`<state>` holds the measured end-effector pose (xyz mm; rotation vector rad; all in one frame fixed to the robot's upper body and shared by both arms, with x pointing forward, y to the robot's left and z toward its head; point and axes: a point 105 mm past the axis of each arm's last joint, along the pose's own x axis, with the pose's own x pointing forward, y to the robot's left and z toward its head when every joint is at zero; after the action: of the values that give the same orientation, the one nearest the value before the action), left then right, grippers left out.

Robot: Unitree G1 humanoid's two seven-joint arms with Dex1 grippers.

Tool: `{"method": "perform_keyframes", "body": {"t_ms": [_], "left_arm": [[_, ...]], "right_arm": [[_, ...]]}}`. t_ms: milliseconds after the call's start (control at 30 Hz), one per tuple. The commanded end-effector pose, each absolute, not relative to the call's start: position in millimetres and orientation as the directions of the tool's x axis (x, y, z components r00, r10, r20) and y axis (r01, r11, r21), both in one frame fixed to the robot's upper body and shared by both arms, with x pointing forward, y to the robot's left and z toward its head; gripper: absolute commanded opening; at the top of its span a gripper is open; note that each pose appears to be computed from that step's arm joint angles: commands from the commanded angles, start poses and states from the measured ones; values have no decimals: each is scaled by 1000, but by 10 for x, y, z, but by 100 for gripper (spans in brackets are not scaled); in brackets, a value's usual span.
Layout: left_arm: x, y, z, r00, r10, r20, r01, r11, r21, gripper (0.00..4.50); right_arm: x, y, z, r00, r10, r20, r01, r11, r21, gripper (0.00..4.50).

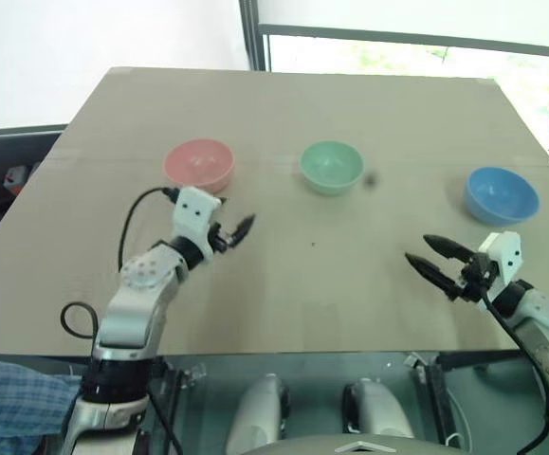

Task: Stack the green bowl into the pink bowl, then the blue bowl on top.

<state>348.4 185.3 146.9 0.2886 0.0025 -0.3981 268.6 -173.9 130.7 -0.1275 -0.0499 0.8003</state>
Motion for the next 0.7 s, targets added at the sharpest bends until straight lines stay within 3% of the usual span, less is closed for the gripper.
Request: {"method": "perform_keyframes", "body": {"t_ms": [33,267,700], "left_arm": [[3594,1962,1690,943,-333,15,305,881,361,364],[3762,2061,1870,954,-297,48,233,831,504,364],[3961,2089,1702,948,-312,-66,286,741,608,364]], "right_arm": [[2629,-1569,1560,634,771,56,-756,633,-166,268],[2573,-1350,1944,573,801,173,-795,595,-117,268],[2501,-1285,2064,551,815,179,-808,575,-131,268]]}}
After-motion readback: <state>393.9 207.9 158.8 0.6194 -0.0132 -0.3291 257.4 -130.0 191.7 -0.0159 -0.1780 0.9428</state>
